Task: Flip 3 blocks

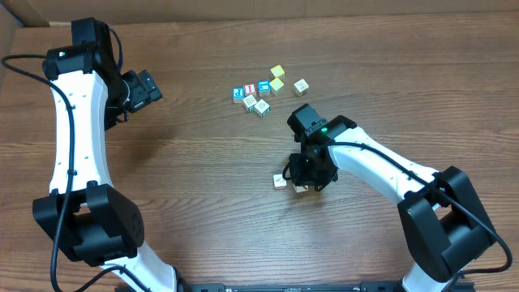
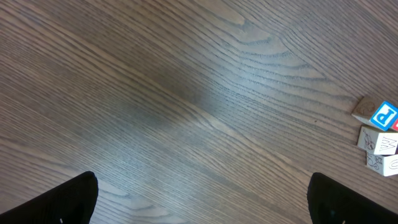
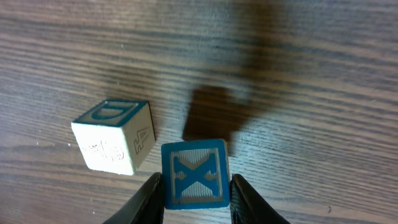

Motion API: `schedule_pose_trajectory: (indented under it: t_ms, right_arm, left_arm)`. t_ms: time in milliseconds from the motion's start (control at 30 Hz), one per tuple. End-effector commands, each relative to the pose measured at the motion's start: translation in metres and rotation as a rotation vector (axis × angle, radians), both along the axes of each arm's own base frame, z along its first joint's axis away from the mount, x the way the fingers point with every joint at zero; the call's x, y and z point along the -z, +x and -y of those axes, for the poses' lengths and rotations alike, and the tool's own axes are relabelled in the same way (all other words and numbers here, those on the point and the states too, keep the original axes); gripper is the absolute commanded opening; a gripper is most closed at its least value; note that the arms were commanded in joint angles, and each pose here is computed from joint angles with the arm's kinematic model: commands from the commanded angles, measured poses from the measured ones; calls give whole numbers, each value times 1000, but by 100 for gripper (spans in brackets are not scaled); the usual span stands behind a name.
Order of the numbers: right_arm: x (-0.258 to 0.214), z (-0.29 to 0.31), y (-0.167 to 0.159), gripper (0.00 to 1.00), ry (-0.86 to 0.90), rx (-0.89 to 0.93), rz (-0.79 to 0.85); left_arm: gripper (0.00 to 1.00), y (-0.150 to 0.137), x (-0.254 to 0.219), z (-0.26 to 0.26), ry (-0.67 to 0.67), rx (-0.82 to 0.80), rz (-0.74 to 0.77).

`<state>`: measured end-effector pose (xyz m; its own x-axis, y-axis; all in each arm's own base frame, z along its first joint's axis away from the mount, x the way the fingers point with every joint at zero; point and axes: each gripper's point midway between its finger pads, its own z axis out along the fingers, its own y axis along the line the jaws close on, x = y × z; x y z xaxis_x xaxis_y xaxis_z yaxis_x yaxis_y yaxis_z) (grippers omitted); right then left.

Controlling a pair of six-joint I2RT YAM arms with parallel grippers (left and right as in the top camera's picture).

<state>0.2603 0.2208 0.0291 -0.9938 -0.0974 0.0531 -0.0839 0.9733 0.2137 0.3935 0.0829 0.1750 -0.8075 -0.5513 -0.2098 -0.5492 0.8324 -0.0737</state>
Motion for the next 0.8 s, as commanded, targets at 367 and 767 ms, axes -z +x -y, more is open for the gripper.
schedule_pose_trajectory:
  t_ms: [367,767]
  right_arm:
    - [5,-3,14,64,13,11,63]
    - [-64,-8,55,100,52,27,126]
  left_arm:
    - [100,6,-4,2,-1,6,17]
    - [100,5,-4,2,-1,6,17]
